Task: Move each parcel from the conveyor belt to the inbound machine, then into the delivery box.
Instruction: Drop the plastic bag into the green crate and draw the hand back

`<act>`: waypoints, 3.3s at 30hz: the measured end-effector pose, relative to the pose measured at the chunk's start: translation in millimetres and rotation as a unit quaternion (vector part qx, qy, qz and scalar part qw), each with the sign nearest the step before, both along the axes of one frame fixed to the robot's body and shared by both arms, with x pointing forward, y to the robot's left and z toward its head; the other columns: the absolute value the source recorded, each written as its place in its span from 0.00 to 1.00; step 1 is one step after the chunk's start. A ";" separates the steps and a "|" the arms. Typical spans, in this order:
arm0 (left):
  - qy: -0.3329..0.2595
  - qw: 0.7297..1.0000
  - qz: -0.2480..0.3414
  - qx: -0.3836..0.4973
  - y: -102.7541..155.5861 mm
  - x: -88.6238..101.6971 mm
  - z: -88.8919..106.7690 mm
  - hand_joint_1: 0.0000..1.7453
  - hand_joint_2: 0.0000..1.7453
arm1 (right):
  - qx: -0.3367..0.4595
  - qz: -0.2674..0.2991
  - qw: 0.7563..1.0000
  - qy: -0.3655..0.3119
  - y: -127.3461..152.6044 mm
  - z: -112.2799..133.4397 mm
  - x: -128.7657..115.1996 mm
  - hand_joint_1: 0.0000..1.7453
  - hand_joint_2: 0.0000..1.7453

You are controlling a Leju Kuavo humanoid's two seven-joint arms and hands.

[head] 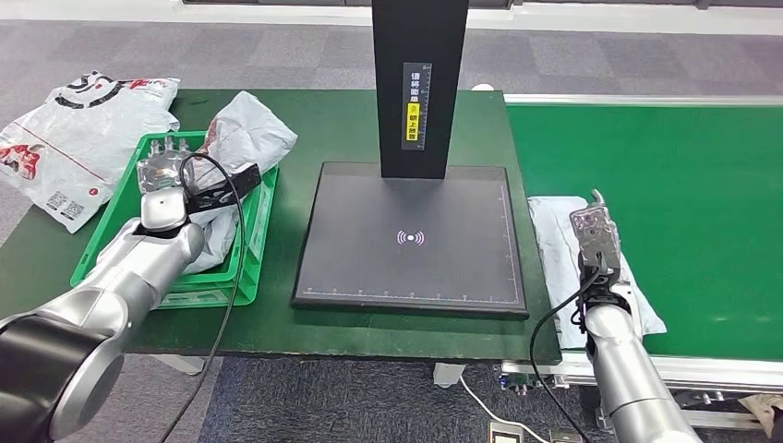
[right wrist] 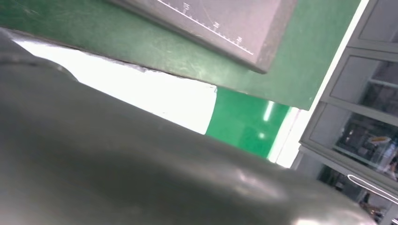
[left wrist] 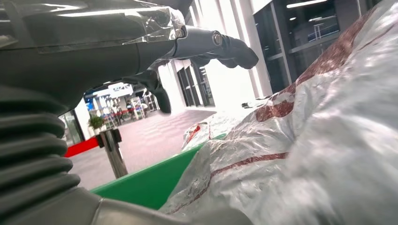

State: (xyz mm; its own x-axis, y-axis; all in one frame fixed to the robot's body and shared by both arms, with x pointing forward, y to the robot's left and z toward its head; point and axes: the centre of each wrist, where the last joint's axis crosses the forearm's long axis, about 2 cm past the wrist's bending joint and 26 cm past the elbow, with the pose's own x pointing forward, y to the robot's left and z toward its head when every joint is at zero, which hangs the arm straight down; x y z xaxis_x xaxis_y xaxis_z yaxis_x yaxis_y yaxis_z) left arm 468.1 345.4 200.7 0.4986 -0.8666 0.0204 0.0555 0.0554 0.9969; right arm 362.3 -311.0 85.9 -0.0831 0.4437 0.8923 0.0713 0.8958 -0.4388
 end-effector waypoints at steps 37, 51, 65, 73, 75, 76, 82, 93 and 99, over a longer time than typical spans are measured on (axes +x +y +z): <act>-0.012 1.000 0.015 0.001 6.0 -3.0 -4.6 0.00 0.00 | -0.007 -0.009 1.000 0.006 -17.8 -2.7 2.8 0.00 0.00; -0.012 1.000 0.015 0.001 6.0 -3.0 -4.6 0.00 0.00 | -0.007 -0.009 1.000 0.006 -17.8 -2.5 3.1 0.00 0.00; -0.012 1.000 0.015 0.001 6.0 -3.0 -4.6 0.00 0.00 | -0.007 -0.009 1.000 0.006 -17.8 -2.4 3.1 0.00 0.00; -0.015 1.000 0.011 -0.003 3.9 -2.9 -4.8 0.00 1.00 | -0.011 -0.012 1.000 0.007 -18.5 -2.4 3.2 0.00 1.00; -0.060 0.996 -0.020 -0.056 -12.6 -2.7 -4.7 0.00 1.00 | -0.054 -0.049 0.997 0.029 -22.9 -3.8 3.6 0.00 1.00; -0.116 0.985 -0.048 -0.117 -28.8 -2.5 -2.6 0.00 1.00 | -0.091 -0.089 0.991 0.051 -27.5 -6.1 3.2 0.00 1.00; -0.495 0.765 -0.238 -0.336 -100.3 -9.9 4.4 0.00 1.00 | -0.202 -0.194 0.954 0.107 -50.0 -25.3 -5.4 0.00 1.00; -0.492 0.766 -0.193 -0.365 -108.3 -11.0 2.1 0.00 1.00 | -0.236 -0.193 0.940 0.156 -64.4 -40.2 -17.4 0.00 1.00; -0.486 0.769 -0.194 -0.369 -110.3 -9.9 2.1 0.00 1.00 | -0.240 -0.194 0.937 0.161 -67.9 -40.8 -18.2 0.00 1.00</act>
State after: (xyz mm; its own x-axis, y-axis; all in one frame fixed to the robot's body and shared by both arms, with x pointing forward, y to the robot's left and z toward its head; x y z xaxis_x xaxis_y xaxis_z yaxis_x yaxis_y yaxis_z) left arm 458.2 235.1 202.8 -0.3548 -0.5207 0.7765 -0.5401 0.7921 0.2844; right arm 344.1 -379.0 45.1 0.4067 0.7419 0.5330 0.1460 0.5232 -0.8396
